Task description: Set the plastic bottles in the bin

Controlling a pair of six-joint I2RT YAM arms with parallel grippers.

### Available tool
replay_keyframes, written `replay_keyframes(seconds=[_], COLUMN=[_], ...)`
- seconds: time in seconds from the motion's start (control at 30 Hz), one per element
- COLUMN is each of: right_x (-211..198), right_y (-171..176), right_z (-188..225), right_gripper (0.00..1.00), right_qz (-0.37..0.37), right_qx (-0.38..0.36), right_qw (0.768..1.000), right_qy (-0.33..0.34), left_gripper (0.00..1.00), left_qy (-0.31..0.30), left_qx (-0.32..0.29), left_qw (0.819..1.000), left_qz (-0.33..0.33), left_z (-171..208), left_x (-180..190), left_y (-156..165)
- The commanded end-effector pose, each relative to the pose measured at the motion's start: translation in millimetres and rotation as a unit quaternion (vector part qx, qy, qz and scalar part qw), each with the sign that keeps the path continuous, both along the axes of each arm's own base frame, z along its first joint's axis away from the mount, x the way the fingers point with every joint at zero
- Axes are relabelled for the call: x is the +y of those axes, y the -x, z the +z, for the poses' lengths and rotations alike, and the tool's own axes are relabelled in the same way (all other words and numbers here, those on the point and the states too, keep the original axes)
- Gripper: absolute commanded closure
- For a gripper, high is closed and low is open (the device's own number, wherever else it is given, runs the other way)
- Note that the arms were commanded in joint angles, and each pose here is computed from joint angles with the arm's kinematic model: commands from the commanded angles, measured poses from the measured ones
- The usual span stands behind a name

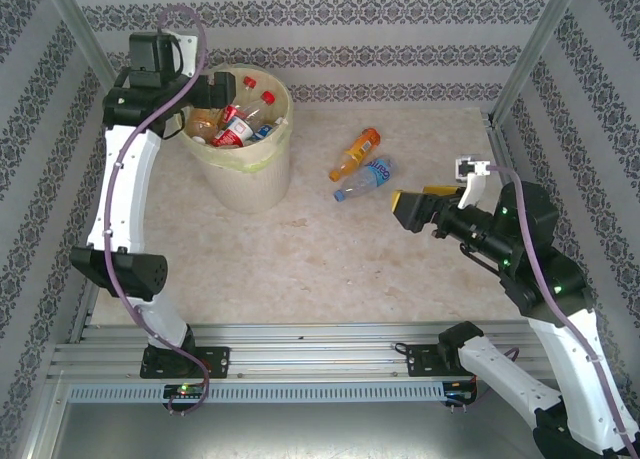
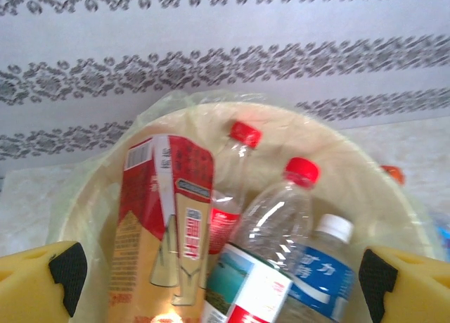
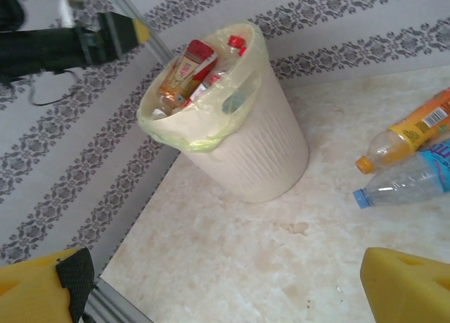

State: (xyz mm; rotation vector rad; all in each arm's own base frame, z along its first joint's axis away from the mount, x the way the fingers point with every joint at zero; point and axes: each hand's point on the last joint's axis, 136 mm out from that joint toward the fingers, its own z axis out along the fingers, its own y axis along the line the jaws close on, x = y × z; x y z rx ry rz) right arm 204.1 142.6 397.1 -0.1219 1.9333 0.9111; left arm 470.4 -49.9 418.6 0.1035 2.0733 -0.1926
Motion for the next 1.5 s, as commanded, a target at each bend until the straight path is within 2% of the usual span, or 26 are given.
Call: replay_keyframes(seconds=[0.0,0.17,0.27,0.57,0.8,0.93,1.03,1.17,1.47], right_x=[-6.9,-14.7,-8.3,-13.6,-20.5,-28.1,-37.1,-45.9,-43.4], right_y=[-12.7,-34.7,-46.6,-95.2,-133.5,-154.9,-170.6,-191.3,-234.5], right_z=[-13.0,-32.8,-41.3,-86.2,-122.3,-147.1,-168.8,-195.9,-254.5], right_gripper=[0.03,0.03,0.02,0.02,0.02,0.02,0.02,0.02,0.02], right_qz=[-0.037,-0.093,-0.092,-0.156,-0.195,-0.221,-0.249,-0.276,-0.293], right_qx=[0.034,0.084,0.106,0.197,0.239,0.265,0.287,0.308,0.364], right_qw=[0.999,0.992,0.990,0.967,0.950,0.938,0.924,0.909,0.880], right_qy=[0.006,0.006,0.000,-0.025,-0.036,-0.034,-0.040,-0.055,-0.079], left_gripper=[0.00,0.00,0.00,0.00,0.00,0.00,0.00,0.00,0.00], left_qy=[0.057,0.109,0.120,0.159,0.185,0.198,0.184,0.200,0.224], left_qx=[-0.009,-0.014,-0.013,0.024,0.062,0.071,0.067,0.057,0.053], left_qw=[0.997,0.987,0.982,0.968,0.953,0.945,0.950,0.947,0.944], left_qz=[-0.043,-0.114,-0.142,-0.191,-0.233,-0.249,-0.245,-0.243,-0.236], left_z=[18.6,21.2,14.5,-41.3,-76.9,-94.4,-108.8,-116.9,-131.4], left_x=[-22.0,-61.9,-82.2,-131.5,-170.4,-191.2,-200.7,-211.0,-223.3], left_y=[22.6,61.9,87.0,163.2,196.8,206.4,209.4,208.3,204.8])
